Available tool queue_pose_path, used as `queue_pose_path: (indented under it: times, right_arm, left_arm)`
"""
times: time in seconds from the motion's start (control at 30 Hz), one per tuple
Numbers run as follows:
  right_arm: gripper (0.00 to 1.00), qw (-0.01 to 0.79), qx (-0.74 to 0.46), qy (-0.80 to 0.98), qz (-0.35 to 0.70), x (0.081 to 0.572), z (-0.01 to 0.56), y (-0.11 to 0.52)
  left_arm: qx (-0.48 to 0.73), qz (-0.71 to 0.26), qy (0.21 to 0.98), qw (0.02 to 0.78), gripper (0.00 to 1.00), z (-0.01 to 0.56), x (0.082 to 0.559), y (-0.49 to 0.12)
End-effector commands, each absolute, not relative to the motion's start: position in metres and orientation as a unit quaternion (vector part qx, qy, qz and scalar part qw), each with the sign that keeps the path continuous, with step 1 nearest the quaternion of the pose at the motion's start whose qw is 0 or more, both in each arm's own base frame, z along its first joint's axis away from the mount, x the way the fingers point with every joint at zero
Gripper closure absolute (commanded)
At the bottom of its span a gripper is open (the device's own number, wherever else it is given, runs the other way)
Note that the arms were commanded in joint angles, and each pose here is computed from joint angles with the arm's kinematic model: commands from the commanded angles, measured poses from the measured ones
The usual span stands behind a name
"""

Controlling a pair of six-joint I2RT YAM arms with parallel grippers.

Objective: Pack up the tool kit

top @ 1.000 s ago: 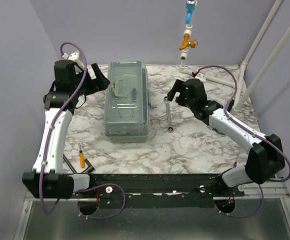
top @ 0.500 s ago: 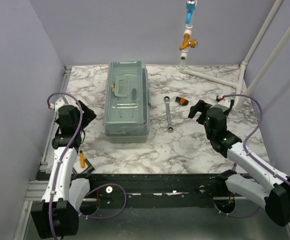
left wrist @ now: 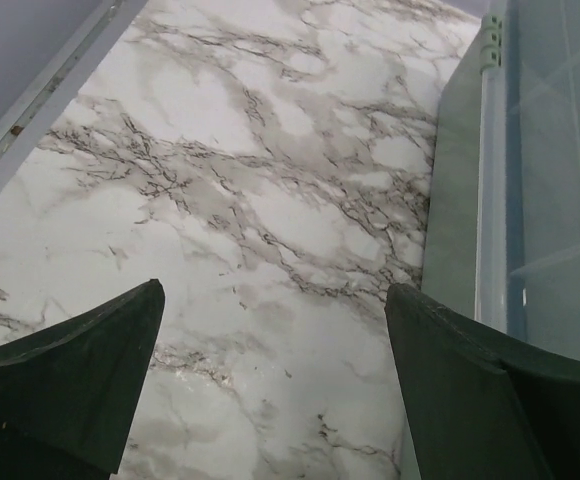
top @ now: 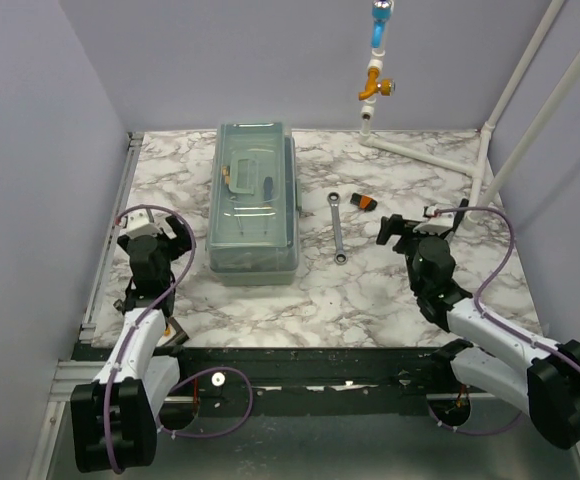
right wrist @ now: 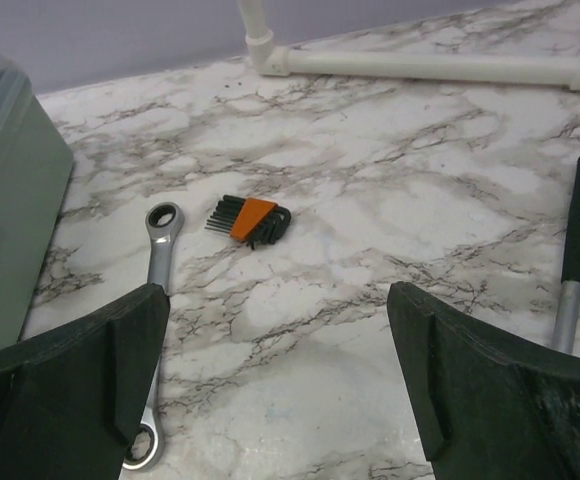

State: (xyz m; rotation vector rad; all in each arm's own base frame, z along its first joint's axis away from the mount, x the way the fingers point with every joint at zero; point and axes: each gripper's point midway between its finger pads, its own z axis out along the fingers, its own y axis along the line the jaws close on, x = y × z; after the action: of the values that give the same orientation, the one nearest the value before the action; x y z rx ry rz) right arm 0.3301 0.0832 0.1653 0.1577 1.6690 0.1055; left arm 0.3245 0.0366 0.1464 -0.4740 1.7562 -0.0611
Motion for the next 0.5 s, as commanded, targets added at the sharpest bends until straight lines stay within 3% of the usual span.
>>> queue_pose_path:
  times: [0.0,0.13,0.27,0.4,0.47]
  right_arm:
    - [0.01,0.719,0.112,0.686,0.004,0.332,0.186,0.055]
    - [0.00,0.743,0.097,0.662,-0.001,0.328,0.180,0.036]
    - [0.00,0.718,0.066,0.692,-0.038,0.345,0.157,0.032]
    - [0.00,0.717,0.074,0.691,-0.056,0.354,0.136,0.024]
    - [0.00,0.717,0.079,0.690,-0.061,0.363,0.126,0.021]
  left_arm:
    - [-0.095,-0.022,0.718,0.689,0.05,0.168,0.340,0.023]
    - [-0.058,-0.028,0.723,0.688,0.01,0.154,0.347,0.015]
    - [-0.044,-0.044,0.707,0.704,0.01,0.163,0.355,0.009]
    - [-0.050,-0.021,0.711,0.701,0.15,0.164,0.364,0.018]
    - [-0.048,-0.013,0.692,0.720,0.15,0.168,0.362,0.020]
